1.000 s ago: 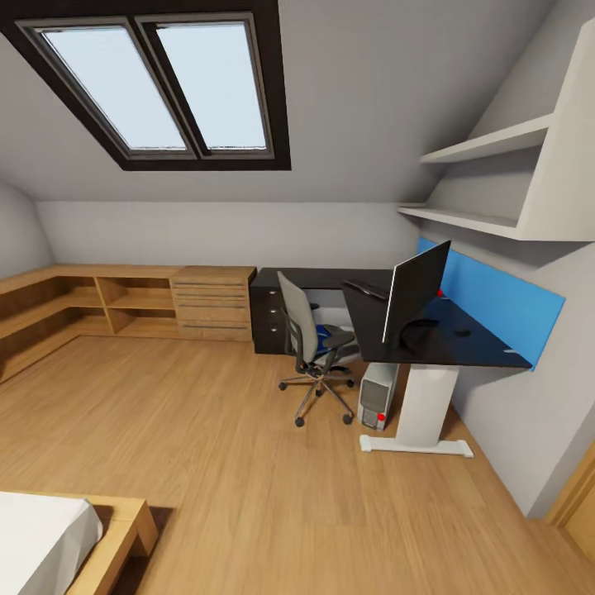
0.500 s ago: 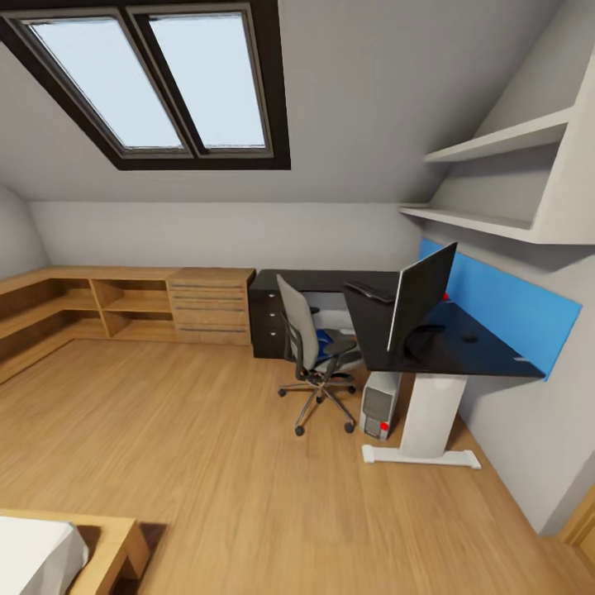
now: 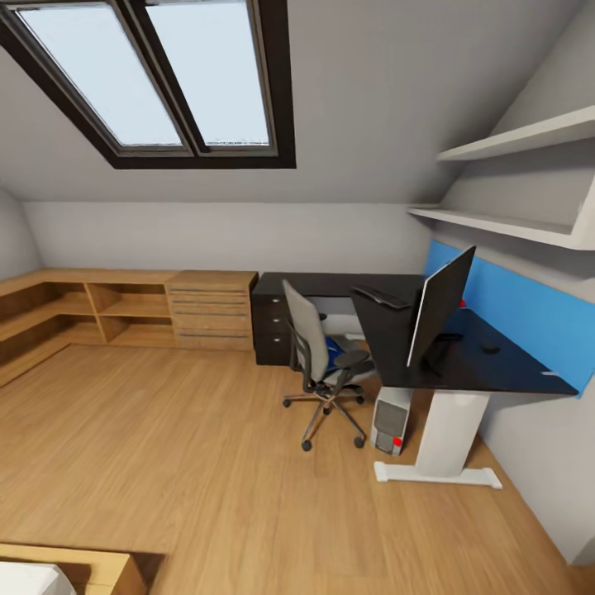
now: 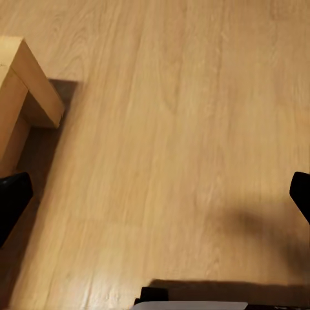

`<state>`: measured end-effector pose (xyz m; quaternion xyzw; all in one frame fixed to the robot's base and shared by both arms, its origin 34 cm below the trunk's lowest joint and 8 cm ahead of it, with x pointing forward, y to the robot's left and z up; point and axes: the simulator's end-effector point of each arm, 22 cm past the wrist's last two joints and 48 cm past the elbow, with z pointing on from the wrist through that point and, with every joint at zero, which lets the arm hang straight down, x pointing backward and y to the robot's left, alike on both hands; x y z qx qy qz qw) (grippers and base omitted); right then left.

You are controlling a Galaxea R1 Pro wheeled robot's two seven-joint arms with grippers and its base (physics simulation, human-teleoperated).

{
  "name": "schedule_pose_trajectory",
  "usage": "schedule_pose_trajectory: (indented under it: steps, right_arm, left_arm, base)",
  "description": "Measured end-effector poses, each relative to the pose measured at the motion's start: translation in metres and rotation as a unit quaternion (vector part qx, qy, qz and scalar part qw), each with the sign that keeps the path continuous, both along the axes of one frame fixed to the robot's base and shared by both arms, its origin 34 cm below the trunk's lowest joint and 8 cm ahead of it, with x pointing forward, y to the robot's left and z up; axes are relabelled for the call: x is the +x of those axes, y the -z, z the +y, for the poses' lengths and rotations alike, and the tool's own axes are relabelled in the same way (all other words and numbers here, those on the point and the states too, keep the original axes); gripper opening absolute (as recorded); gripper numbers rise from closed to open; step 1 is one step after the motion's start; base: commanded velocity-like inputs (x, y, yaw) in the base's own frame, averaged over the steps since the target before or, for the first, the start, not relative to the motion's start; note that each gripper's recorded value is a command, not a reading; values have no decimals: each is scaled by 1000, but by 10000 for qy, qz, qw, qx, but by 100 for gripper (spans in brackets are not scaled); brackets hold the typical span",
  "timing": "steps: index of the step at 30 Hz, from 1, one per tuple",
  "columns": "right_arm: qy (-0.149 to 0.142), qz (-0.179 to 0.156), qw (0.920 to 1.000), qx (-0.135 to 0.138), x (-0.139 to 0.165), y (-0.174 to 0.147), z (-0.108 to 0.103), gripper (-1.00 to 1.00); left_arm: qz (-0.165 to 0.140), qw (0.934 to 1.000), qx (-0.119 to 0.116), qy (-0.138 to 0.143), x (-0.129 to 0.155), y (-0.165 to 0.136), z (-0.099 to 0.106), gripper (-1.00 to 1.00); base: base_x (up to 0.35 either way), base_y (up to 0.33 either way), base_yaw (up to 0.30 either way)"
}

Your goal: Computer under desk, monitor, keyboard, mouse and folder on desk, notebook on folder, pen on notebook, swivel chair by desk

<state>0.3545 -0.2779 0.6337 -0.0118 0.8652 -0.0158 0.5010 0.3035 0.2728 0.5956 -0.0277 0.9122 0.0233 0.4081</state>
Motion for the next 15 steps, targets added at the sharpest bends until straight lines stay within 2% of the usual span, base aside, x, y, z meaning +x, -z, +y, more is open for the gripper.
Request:
schedule_pose_trajectory:
  steps: [4, 8, 12, 15]
  right_arm:
    - [5, 9, 10000, 1, 0, 0, 0, 100]
    - [16, 4, 10000, -4, 0, 0, -1, 100]
    - [19, 3, 10000, -6, 0, 0, -1, 100]
    - [21, 4, 10000, -6, 0, 1, -1, 100]
  left_arm:
    - [-6, 10000, -14, 2, 0, 0, -2, 100]
    - [-29, 10000, -73, 21, 1, -1, -11, 100]
    - [-21, 9998, -217, 14, 1, 0, -31, 100]
    - [-13, 9997, -249, -2, 1, 1, -35, 100]
  base:
    - [-51, 223, 0]
    - [-29, 52, 0]
    - [-9, 16, 0]
    - [-3, 6, 0]
